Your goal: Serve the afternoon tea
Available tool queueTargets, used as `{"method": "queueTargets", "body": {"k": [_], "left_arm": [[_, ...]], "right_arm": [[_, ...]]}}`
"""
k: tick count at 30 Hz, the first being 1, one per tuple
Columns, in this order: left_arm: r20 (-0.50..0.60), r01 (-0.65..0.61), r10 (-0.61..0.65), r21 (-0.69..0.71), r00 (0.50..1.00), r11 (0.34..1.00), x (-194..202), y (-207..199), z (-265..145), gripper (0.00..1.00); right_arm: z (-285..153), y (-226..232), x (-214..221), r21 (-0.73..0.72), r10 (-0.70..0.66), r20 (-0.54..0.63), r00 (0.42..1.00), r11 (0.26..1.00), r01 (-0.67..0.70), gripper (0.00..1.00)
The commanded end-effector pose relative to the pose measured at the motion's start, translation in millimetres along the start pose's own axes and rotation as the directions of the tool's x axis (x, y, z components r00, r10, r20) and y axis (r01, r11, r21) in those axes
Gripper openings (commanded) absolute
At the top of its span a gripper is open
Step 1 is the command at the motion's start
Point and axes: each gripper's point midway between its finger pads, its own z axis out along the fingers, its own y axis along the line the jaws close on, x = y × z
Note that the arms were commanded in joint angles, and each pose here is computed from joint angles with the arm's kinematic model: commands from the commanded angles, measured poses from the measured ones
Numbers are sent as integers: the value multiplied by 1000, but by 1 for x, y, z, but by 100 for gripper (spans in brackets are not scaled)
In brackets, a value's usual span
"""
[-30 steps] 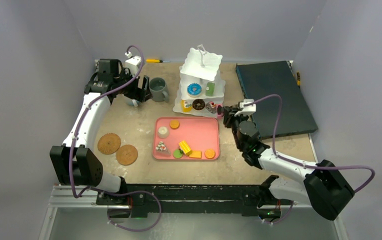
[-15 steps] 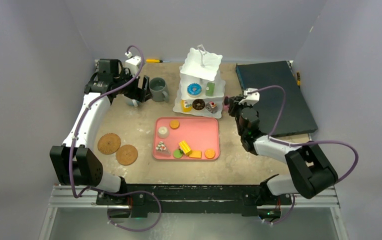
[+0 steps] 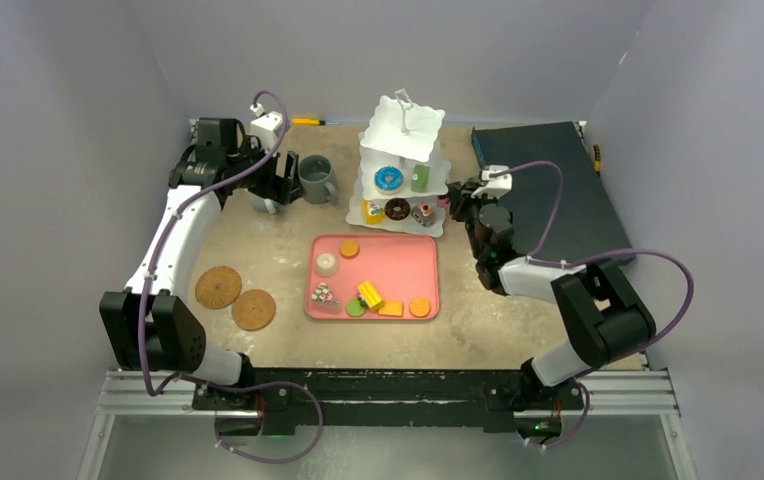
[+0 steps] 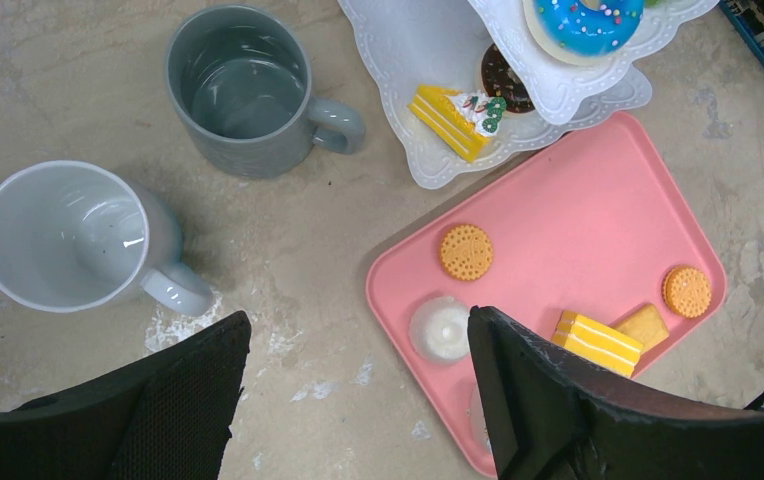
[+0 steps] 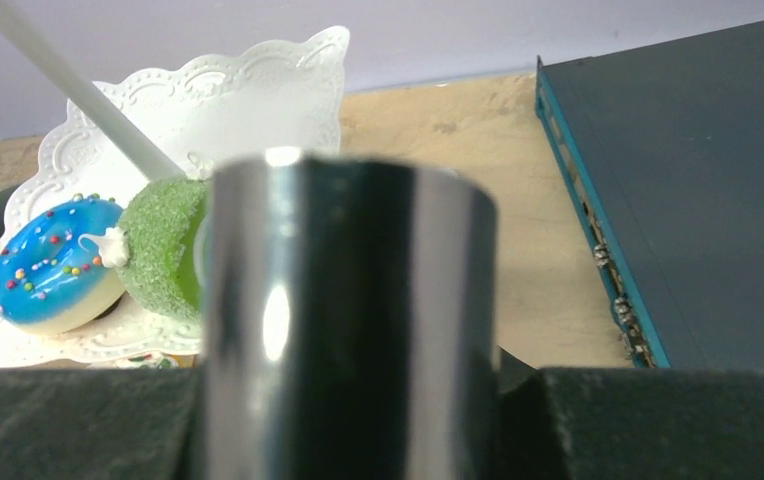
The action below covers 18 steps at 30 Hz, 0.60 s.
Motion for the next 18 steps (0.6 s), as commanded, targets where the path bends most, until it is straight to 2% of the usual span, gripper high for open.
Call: {"method": "queueTargets", "body": {"k": [1, 12, 14, 18], "left_arm": [[39, -34, 34, 3, 999, 999, -9, 2, -3, 79], [36, -31, 31, 4, 999, 1000, -8, 3, 0, 79], [38, -33, 32, 5, 999, 999, -9, 2, -1, 79], [38, -30, 30, 7, 999, 1000, -9, 2, -1, 79]], "right_arm": [[15, 21, -31, -78, 50, 100, 994, 996, -43, 21], [33, 26, -10, -105, 55, 65, 996, 993, -48, 26], [33, 25, -6, -106, 54, 58, 997, 993, -47, 29], [27, 21, -1, -101, 62, 52, 997, 993, -57, 41]]}}
